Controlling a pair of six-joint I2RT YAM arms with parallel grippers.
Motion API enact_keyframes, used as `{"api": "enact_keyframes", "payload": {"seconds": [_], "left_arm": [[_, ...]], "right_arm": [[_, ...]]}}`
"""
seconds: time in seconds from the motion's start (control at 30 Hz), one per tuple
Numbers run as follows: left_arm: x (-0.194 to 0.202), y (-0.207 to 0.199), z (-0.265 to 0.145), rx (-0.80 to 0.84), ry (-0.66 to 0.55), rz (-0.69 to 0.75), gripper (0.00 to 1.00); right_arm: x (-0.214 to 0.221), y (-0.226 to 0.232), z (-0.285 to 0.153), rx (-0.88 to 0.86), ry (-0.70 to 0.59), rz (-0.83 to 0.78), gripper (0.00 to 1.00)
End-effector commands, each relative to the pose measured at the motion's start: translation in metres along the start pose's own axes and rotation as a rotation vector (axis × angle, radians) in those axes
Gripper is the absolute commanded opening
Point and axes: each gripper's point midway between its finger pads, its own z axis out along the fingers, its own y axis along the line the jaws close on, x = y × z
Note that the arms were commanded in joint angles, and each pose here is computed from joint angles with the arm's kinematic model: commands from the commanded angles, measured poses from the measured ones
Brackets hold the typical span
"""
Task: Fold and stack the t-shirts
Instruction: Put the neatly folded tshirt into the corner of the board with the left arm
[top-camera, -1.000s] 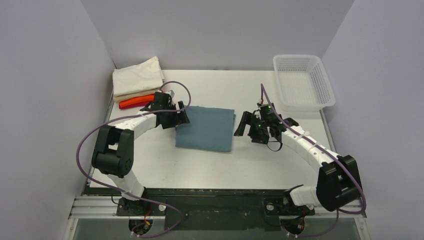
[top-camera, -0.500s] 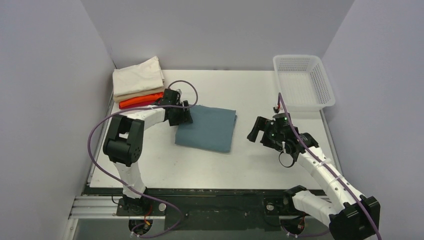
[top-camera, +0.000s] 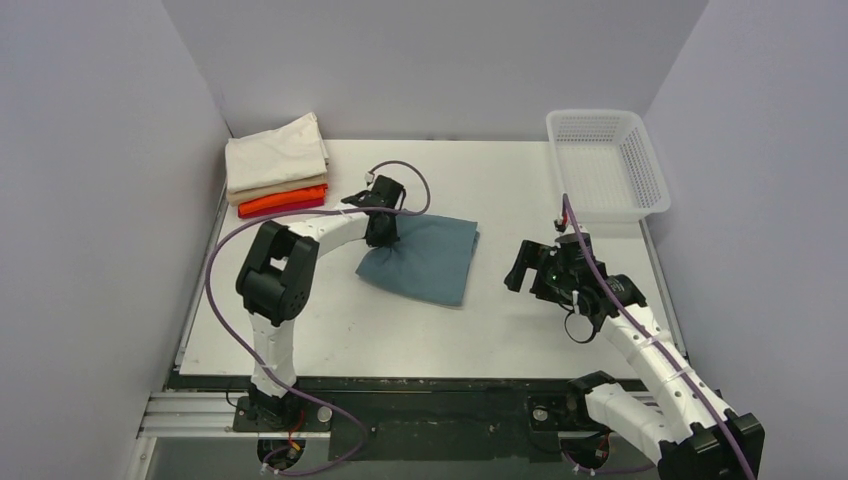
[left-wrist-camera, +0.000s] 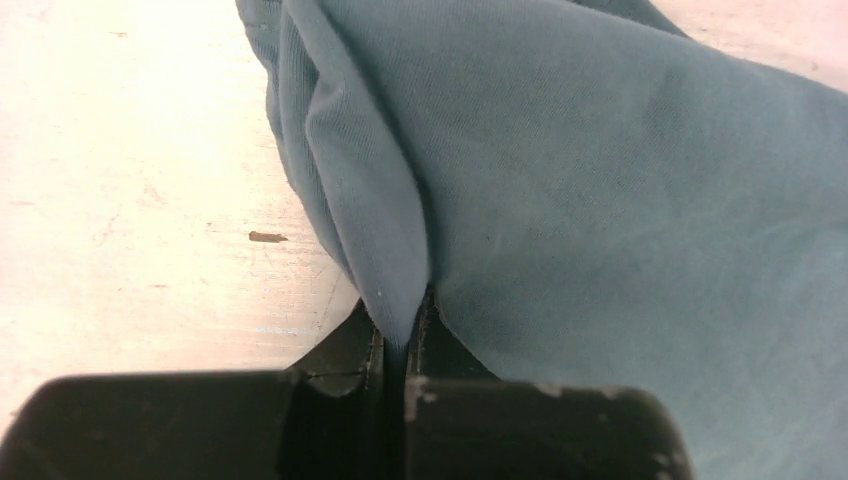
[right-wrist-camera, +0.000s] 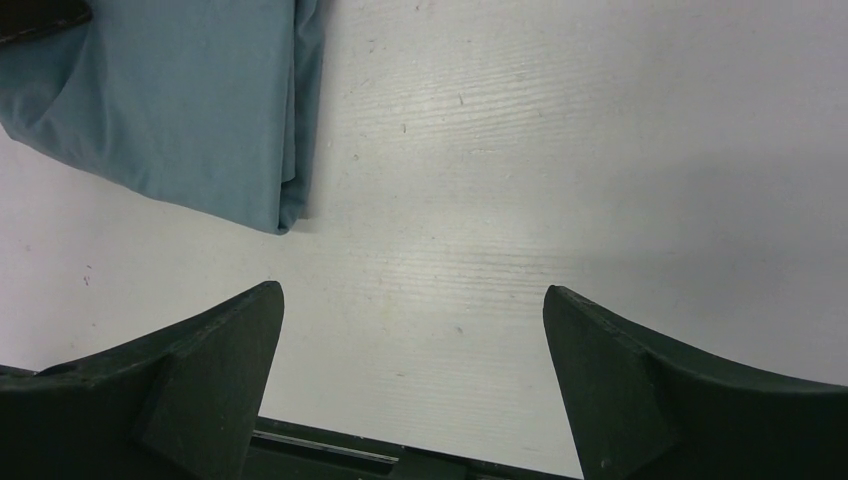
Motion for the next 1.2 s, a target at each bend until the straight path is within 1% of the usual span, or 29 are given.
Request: {"api": "enact_keyframes", "payload": {"seconds": [0.0, 0.1, 0.13, 0.23, 0.3, 0.33, 0.4, 0.43, 0.47, 0.57, 0.7, 0.73, 0.77, 0.8, 0.83, 0.93, 0.97, 1.07, 1.17], "left_arm": [[0.039, 0.034, 0.016, -0.232, 0.105, 0.087, 0.00], [0.004, 0.031, 0.005, -0.279, 0.020, 0.123, 0.00], [-0.011, 0.032, 0.000, -0.306, -0.019, 0.124, 0.00], [-0.043, 0.036, -0.009, -0.351, -0.084, 0.126, 0.00], [-0.064, 0.042, -0.019, -0.432, -0.144, 0.109, 0.00], [-0.080, 0.052, -0.029, -0.520, -0.213, 0.107, 0.00], [-0.096, 0.055, -0.034, -0.558, -0.243, 0.138, 0.00], [-0.101, 0.053, -0.033, -0.541, -0.235, 0.139, 0.00], [-0.109, 0.050, -0.029, -0.488, -0.214, 0.121, 0.00], [-0.130, 0.048, -0.022, -0.400, -0.212, 0.083, 0.00], [-0.176, 0.038, -0.023, -0.331, -0.298, 0.088, 0.00], [-0.184, 0.041, -0.024, -0.322, -0.307, 0.097, 0.00], [-0.197, 0.033, -0.024, -0.271, -0.325, 0.097, 0.00], [-0.205, 0.038, -0.024, -0.256, -0.329, 0.109, 0.00], [-0.216, 0.031, -0.024, -0.201, -0.341, 0.117, 0.00], [-0.246, 0.049, -0.029, -0.240, -0.405, 0.079, 0.00], [-0.259, 0.060, -0.033, -0.285, -0.441, 0.070, 0.00], [-0.279, 0.079, -0.044, -0.389, -0.500, 0.068, 0.00], [-0.297, 0.091, -0.061, -0.439, -0.556, 0.059, 0.00]], "right_arm": [[0.002, -0.011, 0.001, 0.030, -0.006, -0.038, 0.98], [0.001, -0.006, 0.005, -0.003, -0.024, -0.029, 0.97], [0.001, -0.005, 0.006, -0.009, -0.032, -0.025, 0.97], [-0.002, -0.006, 0.005, -0.013, -0.059, -0.026, 0.97], [-0.004, -0.007, 0.004, -0.010, -0.080, -0.026, 0.96], [-0.006, -0.007, 0.004, -0.011, -0.091, -0.025, 0.96], [-0.008, -0.008, 0.003, -0.007, -0.108, -0.025, 0.96], [-0.009, -0.010, 0.002, -0.001, -0.117, -0.024, 0.96], [-0.010, -0.010, 0.002, -0.002, -0.121, -0.023, 0.96], [-0.010, -0.011, 0.004, 0.004, -0.120, -0.021, 0.96], [-0.009, -0.012, 0.008, 0.009, -0.104, -0.019, 0.96], [-0.008, -0.011, 0.009, 0.007, -0.100, -0.019, 0.96], [-0.007, -0.012, 0.010, 0.008, -0.097, -0.018, 0.96], [-0.005, -0.013, 0.012, 0.012, -0.092, -0.017, 0.96], [-0.006, -0.013, 0.012, 0.013, -0.093, -0.016, 0.96], [-0.006, -0.014, 0.012, 0.017, -0.096, -0.015, 0.96], [-0.006, -0.015, 0.012, 0.020, -0.098, -0.014, 0.96], [-0.006, -0.015, 0.013, 0.023, -0.100, -0.012, 0.96], [-0.006, -0.016, 0.014, 0.021, -0.101, -0.007, 0.96]]}}
